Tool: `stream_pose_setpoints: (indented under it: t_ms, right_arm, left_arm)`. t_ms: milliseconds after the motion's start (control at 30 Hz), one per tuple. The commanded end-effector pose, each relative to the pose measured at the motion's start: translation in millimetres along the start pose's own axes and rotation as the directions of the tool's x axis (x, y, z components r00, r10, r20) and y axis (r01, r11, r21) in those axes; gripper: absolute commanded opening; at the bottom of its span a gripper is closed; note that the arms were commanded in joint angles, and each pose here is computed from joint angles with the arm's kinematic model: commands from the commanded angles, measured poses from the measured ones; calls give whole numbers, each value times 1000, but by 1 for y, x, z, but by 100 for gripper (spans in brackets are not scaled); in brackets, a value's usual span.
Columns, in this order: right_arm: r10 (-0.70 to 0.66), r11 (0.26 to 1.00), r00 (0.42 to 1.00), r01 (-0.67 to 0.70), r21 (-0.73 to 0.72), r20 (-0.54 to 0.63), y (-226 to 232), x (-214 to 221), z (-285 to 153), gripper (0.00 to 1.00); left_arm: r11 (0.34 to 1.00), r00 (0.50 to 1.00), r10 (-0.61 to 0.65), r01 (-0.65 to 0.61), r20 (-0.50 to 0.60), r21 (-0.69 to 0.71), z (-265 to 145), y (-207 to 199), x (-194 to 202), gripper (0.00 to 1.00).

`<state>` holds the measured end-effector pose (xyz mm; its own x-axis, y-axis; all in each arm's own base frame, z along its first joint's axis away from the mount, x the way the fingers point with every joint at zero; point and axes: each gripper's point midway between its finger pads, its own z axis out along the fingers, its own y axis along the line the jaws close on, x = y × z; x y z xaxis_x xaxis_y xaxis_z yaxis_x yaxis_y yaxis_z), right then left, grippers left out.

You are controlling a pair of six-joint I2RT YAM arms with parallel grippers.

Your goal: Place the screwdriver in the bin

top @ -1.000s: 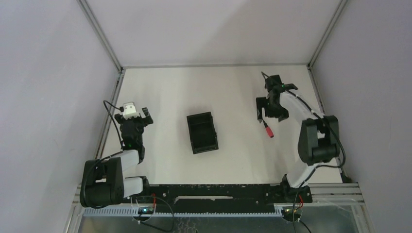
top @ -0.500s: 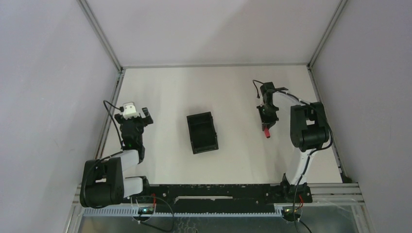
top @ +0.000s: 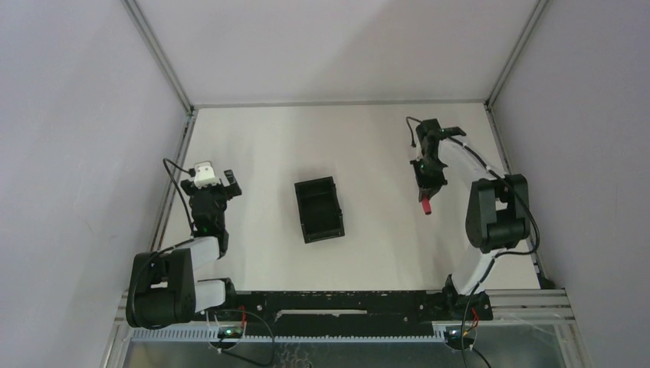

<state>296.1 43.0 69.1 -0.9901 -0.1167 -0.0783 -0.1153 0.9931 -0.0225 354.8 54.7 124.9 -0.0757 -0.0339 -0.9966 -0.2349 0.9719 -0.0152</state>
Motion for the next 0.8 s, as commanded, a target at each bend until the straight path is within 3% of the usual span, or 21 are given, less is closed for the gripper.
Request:
stream_pose_setpoints:
  t_ms: [0,100,200,400,533,767]
  right_arm:
    - [98,995,993,-96,-42,59,14,-1,-64,0]
    - [131,986,987,-121,-113,89,42,-8,-82,0]
    - [84,976,989,-57,-212,121,92,-16,-95,0]
    - [-138,941,975,184,-285,175,214,-25,-105,0]
    - [-303,884,931,355,-304,206,282,-20,-110,0]
    - [-471,835,859,508,-214,202,303,-9,-77,0]
  left_arm:
    - [1000,999,-13,13,48,-1,3,-2,-15,100]
    - [1000,999,-12,12,46,0,3,-2,-15,100]
    - [1000,999,-12,12,46,-1,3,-2,-15,100]
    - [1000,999,-13,13,46,1,2,-2,-15,100]
    - [1000,999,-13,13,46,1,3,-2,-15,100]
    - [1000,999,-12,12,46,0,3,-2,-15,100]
